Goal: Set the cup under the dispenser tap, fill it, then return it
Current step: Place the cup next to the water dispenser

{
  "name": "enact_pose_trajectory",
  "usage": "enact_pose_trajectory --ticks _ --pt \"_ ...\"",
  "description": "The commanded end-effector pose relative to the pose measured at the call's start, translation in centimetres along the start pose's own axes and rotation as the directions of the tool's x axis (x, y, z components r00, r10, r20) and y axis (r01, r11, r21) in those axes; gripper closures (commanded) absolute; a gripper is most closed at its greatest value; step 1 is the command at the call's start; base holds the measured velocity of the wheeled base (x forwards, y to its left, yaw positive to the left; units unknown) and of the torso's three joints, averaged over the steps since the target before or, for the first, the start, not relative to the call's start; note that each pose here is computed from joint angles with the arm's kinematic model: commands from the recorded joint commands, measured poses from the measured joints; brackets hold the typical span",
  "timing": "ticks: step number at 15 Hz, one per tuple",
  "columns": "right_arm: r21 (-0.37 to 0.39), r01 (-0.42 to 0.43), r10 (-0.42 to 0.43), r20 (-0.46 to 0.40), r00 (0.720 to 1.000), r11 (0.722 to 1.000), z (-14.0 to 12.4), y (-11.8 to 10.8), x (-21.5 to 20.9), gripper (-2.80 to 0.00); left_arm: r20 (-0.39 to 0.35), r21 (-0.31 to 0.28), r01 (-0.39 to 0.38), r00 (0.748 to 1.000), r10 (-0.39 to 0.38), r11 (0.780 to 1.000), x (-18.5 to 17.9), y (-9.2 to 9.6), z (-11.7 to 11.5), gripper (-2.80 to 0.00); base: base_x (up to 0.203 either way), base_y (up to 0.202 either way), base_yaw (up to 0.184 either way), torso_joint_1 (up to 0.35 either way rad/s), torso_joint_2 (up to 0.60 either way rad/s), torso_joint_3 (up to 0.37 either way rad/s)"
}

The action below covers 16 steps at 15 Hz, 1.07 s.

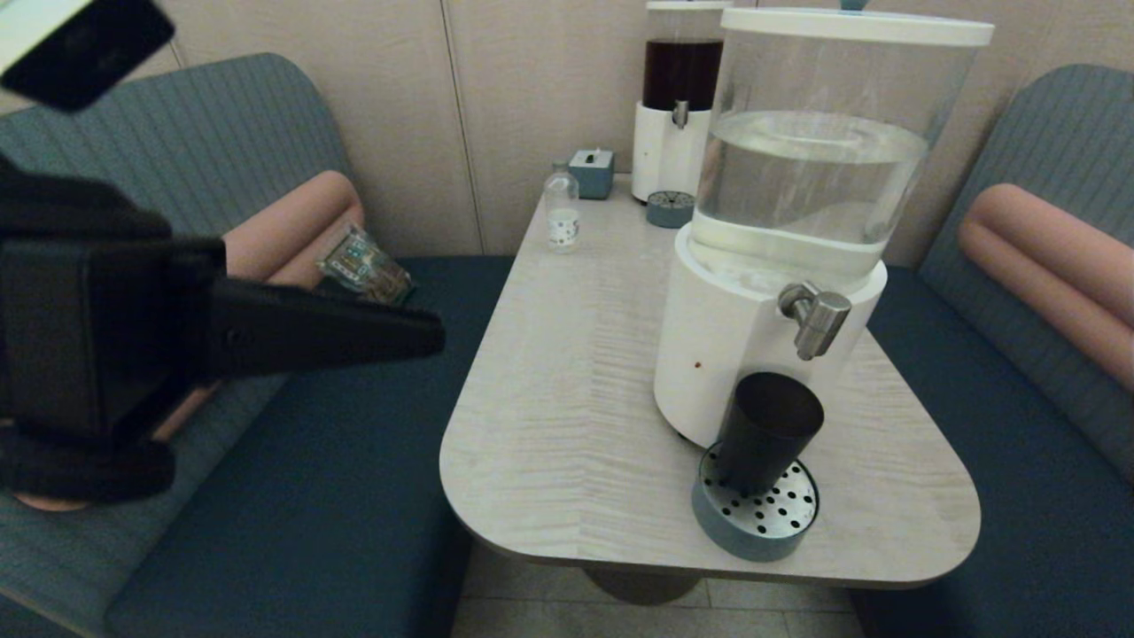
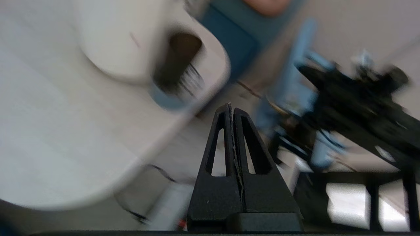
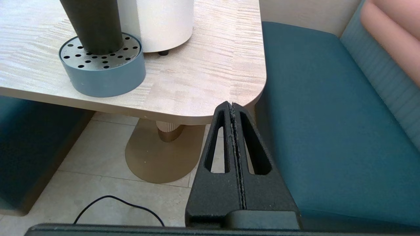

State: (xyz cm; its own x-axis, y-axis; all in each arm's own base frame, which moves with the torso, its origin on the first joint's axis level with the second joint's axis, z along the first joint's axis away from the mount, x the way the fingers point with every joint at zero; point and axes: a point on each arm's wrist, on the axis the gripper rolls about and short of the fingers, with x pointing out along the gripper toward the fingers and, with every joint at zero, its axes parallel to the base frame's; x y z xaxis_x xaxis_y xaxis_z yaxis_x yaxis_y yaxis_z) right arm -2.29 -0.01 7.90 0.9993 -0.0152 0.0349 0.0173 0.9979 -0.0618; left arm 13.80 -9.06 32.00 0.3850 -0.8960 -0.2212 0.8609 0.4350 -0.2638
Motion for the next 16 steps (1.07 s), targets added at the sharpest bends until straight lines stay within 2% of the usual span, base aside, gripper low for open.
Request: enact_pose_trajectory --ticks 1,2,4,6,7,9,11,12,13,14,16 --pt "-0.001 -0.001 0.001 -0.015 1.0 1.0 -0.4 0.0 0.1 0.0 0.017 -0.009 0.018 1.0 -0.018 1.0 -0.8 0.6 -3.4 0.0 0.0 0.0 0.0 0.0 0.0 0.0" --pt "-0.001 -0.001 0.001 -0.015 1.0 1.0 -0.4 0.0 0.1 0.0 0.028 0.004 0.034 0.999 -0.035 0.999 0.1 1.7 -4.9 0.0 0.0 0.0 0.0 0.0 0.0 0.0" --pt "-0.001 -0.001 0.001 -0.014 1.0 1.0 -0.4 0.0 0.1 0.0 0.052 0.06 0.066 0.996 -0.069 0.996 2.2 3.9 -6.2 0.0 0.0 0.0 0.0 0.0 0.0 0.0" --pt "-0.001 -0.001 0.001 -0.015 1.0 1.0 -0.4 0.0 0.1 0.0 0.084 0.137 0.081 0.992 -0.093 0.987 4.4 5.9 -6.4 0.0 0.0 0.0 0.0 0.0 0.0 0.0" --pt "-0.001 -0.001 0.001 -0.013 1.0 1.0 -0.4 0.0 0.1 0.0 0.104 0.195 0.08 0.989 -0.102 0.978 5.4 6.7 -6.3 0.0 0.0 0.0 0.0 0.0 0.0 0.0" --pt "-0.001 -0.001 0.001 -0.015 1.0 1.0 -0.4 0.0 0.1 0.0 0.124 0.316 0.065 0.986 -0.109 0.947 7.4 8.4 -6.4 0.0 0.0 0.0 0.0 0.0 0.0 0.0" --pt "-0.001 -0.001 0.001 -0.015 1.0 1.0 -0.4 0.0 0.1 0.0 0.126 0.445 0.041 0.986 -0.108 0.895 9.1 10.0 -6.8 0.0 0.0 0.0 0.0 0.0 0.0 0.0" --pt "-0.001 -0.001 0.001 -0.015 1.0 1.0 -0.4 0.0 0.1 0.0 0.117 0.476 0.037 0.988 -0.105 0.879 9.7 10.6 -7.2 0.0 0.0 0.0 0.0 0.0 0.0 0.0" --pt "-0.001 -0.001 0.001 -0.013 1.0 1.0 -0.4 0.0 0.1 0.0 0.105 0.477 0.042 0.989 -0.104 0.878 10.2 10.9 -7.6 0.0 0.0 0.0 0.0 0.0 0.0 0.0" --pt "-0.001 -0.001 0.001 -0.015 1.0 1.0 -0.4 0.0 0.1 0.0 0.1 0.483 0.045 0.989 -0.106 0.874 10.6 11.2 -7.9 -2.8 0.0 0.0 0.0 0.0 0.0 0.0" --pt "-0.001 -0.001 0.001 -0.015 1.0 1.0 -0.4 0.0 0.1 0.0 0.1 0.493 0.049 0.989 -0.113 0.868 11.6 12.0 -8.4 -2.8 0.0 0.0 0.0 0.0 0.0 0.0"
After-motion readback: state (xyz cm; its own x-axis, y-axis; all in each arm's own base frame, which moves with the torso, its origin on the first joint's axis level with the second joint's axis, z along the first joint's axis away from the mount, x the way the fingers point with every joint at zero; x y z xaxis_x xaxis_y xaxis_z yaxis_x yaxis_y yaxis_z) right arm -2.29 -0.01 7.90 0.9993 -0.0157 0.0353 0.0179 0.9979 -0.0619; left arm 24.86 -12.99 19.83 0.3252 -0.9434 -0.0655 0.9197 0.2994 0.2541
